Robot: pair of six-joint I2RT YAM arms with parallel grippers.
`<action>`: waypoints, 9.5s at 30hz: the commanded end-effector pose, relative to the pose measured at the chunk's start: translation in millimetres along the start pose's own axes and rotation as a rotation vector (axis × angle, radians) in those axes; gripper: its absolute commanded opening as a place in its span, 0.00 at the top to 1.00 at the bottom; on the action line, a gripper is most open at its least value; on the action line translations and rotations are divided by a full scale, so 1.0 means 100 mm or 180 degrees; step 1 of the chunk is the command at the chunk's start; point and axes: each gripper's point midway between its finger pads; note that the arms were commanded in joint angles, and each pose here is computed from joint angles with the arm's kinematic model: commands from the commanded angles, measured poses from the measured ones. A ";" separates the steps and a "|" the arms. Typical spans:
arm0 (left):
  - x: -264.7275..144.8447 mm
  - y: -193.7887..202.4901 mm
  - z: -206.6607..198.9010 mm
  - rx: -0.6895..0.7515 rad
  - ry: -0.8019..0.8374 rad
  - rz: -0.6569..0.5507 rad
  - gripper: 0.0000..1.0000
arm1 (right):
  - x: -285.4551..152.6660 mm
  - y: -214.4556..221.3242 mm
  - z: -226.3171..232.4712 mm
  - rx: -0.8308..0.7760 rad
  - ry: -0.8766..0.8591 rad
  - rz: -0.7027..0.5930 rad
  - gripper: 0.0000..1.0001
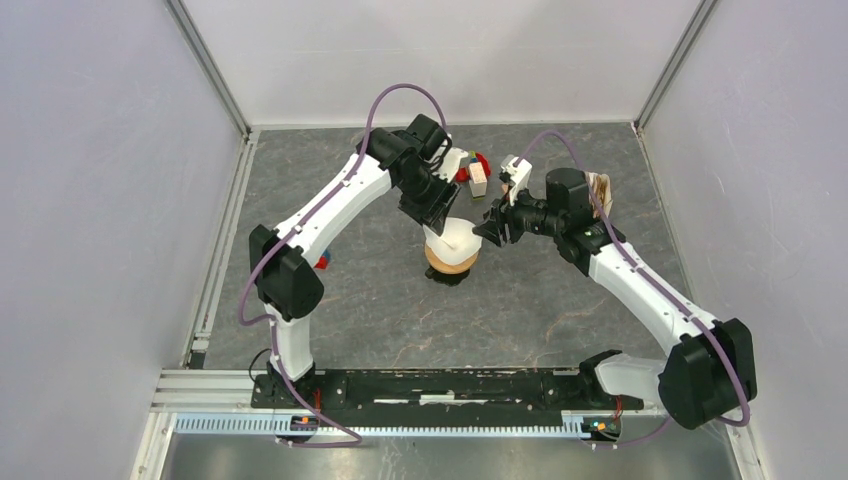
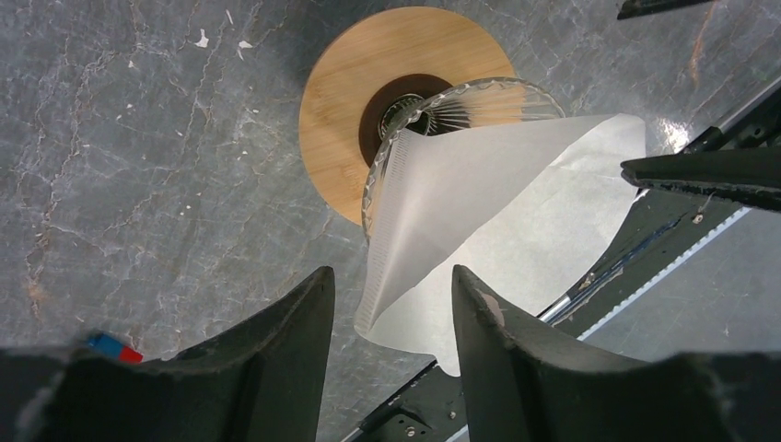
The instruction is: Place the coffee filter in the dripper
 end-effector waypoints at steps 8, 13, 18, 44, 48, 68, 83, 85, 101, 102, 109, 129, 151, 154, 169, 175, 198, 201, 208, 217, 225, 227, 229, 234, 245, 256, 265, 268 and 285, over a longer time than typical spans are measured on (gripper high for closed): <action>-0.21 -0.01 0.07 0.0237 -0.0119 -0.0130 0.51 | 0.07 -0.11 -0.04 -0.0122 0.0030 -0.0073 0.67; -0.22 -0.02 0.08 0.0260 -0.0118 -0.0160 0.60 | 0.09 -0.12 -0.04 -0.0126 0.0039 -0.0055 0.72; -0.16 0.01 0.10 0.0278 -0.0115 -0.0137 0.67 | 0.10 -0.12 -0.06 -0.0142 0.0076 -0.0038 0.75; 0.10 -0.07 0.12 0.0246 -0.0083 -0.0313 0.65 | 0.15 -0.06 -0.04 -0.0322 0.0148 0.0065 0.78; 0.10 -0.07 0.11 0.0235 -0.0059 -0.0324 0.62 | 0.15 -0.12 0.01 -0.0320 0.0066 0.0036 0.74; 0.04 -0.20 -0.04 0.0638 0.0030 -0.0671 0.44 | 0.02 -0.32 0.14 -0.0492 -0.0068 -0.0123 0.60; 0.23 -0.33 0.01 0.0818 -0.0068 -0.0794 0.35 | 0.05 -0.13 0.07 -0.0471 0.0015 0.0021 0.59; 0.26 -0.33 0.03 0.0830 -0.0090 -0.0804 0.35 | 0.07 -0.10 0.06 -0.0450 0.0012 0.0037 0.59; 0.42 -0.19 0.11 0.0832 -0.0177 -0.0936 0.39 | 0.14 0.07 0.06 -0.0342 -0.0027 0.0119 0.61; 0.42 -0.19 0.12 0.0831 -0.0185 -0.0941 0.39 | 0.15 0.08 0.06 -0.0337 -0.0032 0.0123 0.61; 0.47 -0.20 0.16 0.0822 -0.0234 -0.0968 0.39 | 0.14 0.10 0.07 -0.0332 -0.0044 0.0123 0.61; 0.64 -0.11 0.18 0.0870 -0.0275 -0.0793 0.38 | 0.10 0.05 0.08 -0.0391 -0.0010 0.0088 0.60; 0.10 -0.28 0.03 0.0995 -0.0239 -0.1082 0.18 | 0.00 -0.21 0.14 -0.0479 -0.0024 -0.0100 0.60; 0.09 -0.26 0.03 0.1010 -0.0252 -0.1079 0.17 | 0.00 -0.22 0.14 -0.0478 -0.0027 -0.0106 0.59; -0.19 -0.33 0.03 0.1139 -0.0375 -0.1337 0.03 | 0.02 -0.27 0.11 -0.0481 -0.0018 -0.0094 0.59; -0.26 -0.32 0.01 0.1146 -0.0365 -0.1380 0.02 | 0.02 -0.30 0.12 -0.0481 -0.0038 -0.0107 0.59; -1.28 -0.44 0.76 0.0009 -0.0503 -0.2424 0.00 | -0.42 -0.89 -0.49 -0.0746 0.1170 -0.0089 0.21; -1.38 -0.41 0.92 -0.0224 -0.0579 -0.2623 0.00 | -0.53 -0.92 -0.69 -0.0668 0.1427 -0.0078 0.05; -1.52 -0.23 1.20 -0.0354 -0.0878 -0.2853 0.00 | -0.80 -0.90 -1.12 -0.0404 0.1768 -0.0178 0.02; -1.59 -0.07 1.39 -0.0027 -0.1337 -0.3131 0.00 | -1.04 -0.96 -1.18 -0.0630 0.2011 -0.0334 0.02; -1.75 0.07 1.29 -0.0018 -0.1381 -0.3229 0.00 | -1.21 -0.96 -1.00 -0.0885 0.2028 -0.0508 0.02; -1.78 0.09 1.26 -0.0024 -0.1345 -0.3244 0.00 | -1.23 -0.98 -0.96 -0.0938 0.2014 -0.0596 0.02; -1.81 0.11 1.21 -0.0064 -0.1286 -0.3284 0.00 | -1.22 -0.98 -0.93 -0.0942 0.1965 -0.0632 0.02; -1.88 0.17 1.16 -0.0153 -0.1263 -0.3398 0.00 | -1.20 -0.93 -0.85 -0.0987 0.1869 -0.0676 0.02; -1.95 -0.07 1.23 -0.0020 -0.1334 -0.3497 0.00 | -1.17 -1.00 -0.88 -0.1067 0.1813 -0.0604 0.02; -1.62 -0.07 1.25 -0.0080 -0.1103 -0.3317 0.00 | -1.01 -0.79 -0.97 -0.1026 0.1755 -0.0473 0.02; -1.58 0.12 1.29 -0.0050 -0.1282 -0.3286 0.00 | -0.98 -0.71 -0.87 -0.1014 0.1634 -0.0537 0.02; -1.64 0.16 1.29 -0.0072 -0.1311 -0.3336 0.00 | -1.02 -0.70 -0.85 -0.1031 0.1667 -0.0529 0.02; -1.58 0.15 1.21 -0.0106 -0.1099 -0.3327 0.00 | -1.02 -0.67 -0.81 -0.1035 0.1602 -0.0516 0.02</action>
Point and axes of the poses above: each gripper's point midway between its finger pads, its own x axis out along the fingers, its own z axis along the line the jaws close on, y = z × x, and after that the axes turned 2 degrees about -x, right-handed
